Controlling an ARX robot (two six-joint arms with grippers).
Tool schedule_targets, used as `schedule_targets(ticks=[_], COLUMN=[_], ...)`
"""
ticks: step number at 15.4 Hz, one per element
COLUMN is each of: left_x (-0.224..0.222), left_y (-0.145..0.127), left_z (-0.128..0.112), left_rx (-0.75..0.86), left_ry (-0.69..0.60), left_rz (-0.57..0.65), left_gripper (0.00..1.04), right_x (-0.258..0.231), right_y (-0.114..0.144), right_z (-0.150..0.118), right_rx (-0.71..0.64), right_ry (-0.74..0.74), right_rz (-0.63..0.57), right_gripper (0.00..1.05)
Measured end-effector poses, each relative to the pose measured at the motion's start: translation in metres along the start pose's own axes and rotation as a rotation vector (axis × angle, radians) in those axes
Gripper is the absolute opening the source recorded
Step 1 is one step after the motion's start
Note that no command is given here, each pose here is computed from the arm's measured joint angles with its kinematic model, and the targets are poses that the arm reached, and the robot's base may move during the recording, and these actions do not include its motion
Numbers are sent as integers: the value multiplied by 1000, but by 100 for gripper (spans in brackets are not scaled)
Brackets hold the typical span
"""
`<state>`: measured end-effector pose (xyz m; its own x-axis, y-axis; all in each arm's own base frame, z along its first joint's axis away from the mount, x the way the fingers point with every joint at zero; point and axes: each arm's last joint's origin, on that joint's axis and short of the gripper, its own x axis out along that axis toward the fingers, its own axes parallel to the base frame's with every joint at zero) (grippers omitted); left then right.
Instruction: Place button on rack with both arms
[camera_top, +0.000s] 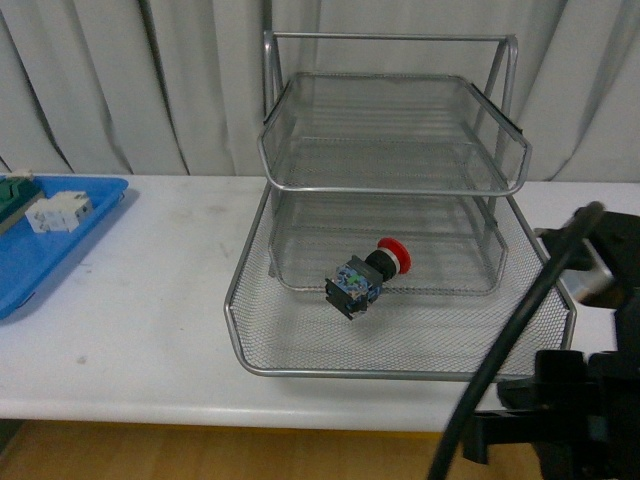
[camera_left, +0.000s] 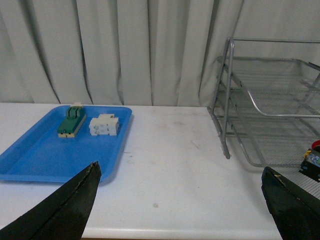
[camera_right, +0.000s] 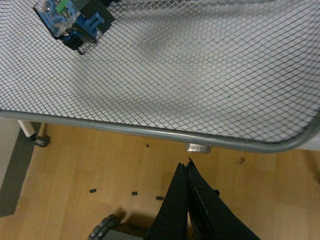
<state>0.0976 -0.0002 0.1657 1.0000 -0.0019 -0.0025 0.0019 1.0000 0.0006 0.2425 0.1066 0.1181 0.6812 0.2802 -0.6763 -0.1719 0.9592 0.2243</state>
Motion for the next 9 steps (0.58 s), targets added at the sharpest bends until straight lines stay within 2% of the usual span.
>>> schedule_targets(ticks=[9], left_x=[0], left_y=[0], left_z=[0], left_rx=[0], left_ry=[0], left_rz=[0], left_gripper=[98], right_x=[60], right_y=[27], right_z=[4], right_rx=[12], right_ry=[91], right_rz=[-4], right_gripper=[2])
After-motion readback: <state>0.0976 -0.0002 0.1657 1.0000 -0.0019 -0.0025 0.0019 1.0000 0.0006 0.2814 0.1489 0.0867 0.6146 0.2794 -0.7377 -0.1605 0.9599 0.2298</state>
